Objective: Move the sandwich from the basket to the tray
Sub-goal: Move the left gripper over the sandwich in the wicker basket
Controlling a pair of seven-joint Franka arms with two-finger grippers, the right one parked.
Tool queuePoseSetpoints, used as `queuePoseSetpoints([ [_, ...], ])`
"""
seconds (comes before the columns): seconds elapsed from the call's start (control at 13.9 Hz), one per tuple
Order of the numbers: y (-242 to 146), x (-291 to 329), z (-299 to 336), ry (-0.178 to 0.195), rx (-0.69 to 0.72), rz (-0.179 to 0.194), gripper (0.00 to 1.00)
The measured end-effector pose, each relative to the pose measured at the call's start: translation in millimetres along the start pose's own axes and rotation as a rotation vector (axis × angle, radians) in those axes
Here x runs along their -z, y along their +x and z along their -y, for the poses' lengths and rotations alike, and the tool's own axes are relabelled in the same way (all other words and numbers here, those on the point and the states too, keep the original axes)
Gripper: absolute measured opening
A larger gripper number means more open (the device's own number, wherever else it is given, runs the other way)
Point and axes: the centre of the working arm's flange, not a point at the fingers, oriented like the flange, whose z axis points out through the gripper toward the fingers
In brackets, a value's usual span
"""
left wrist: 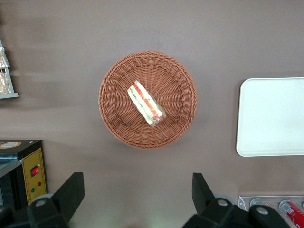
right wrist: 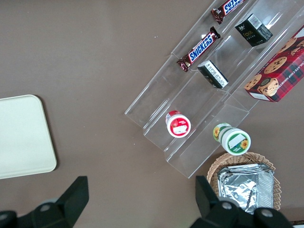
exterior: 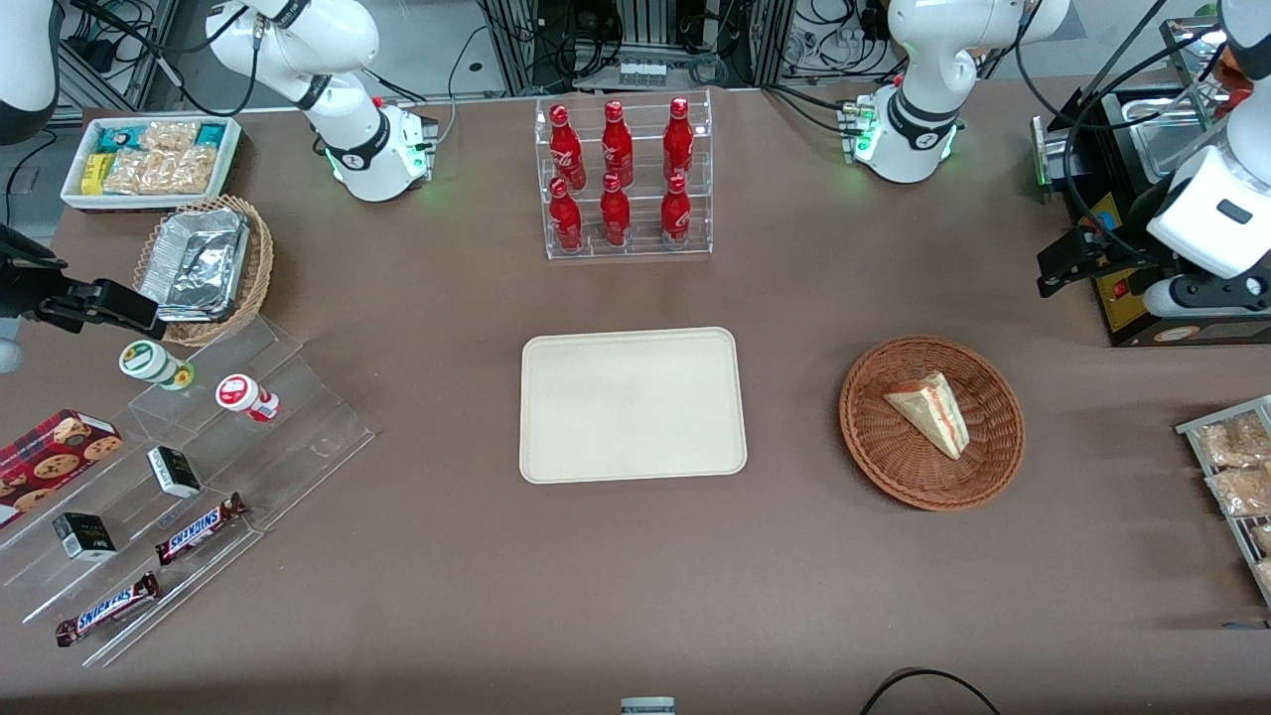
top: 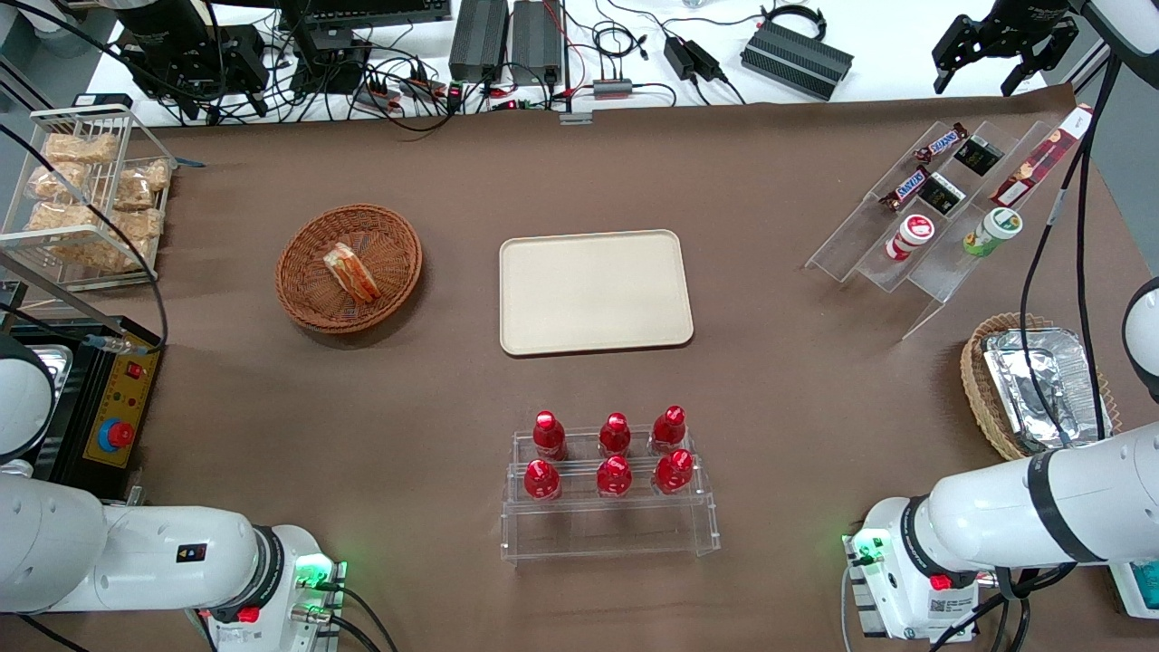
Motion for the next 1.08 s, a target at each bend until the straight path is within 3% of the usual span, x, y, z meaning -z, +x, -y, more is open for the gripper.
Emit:
queuePoseSetpoints([
  [0.29, 6, -11, 4, 0.001, -0.007, 0.034, 1.0],
  [0.5, 28, -58, 6, 0.007, 0.003, 0.109, 1.0],
  [0.58, 37, -77, 6, 0.008, 0.023, 0.118, 1.0],
  [1.08, 51, -185, -16, -0.001, 0.375, 0.011, 1.0],
])
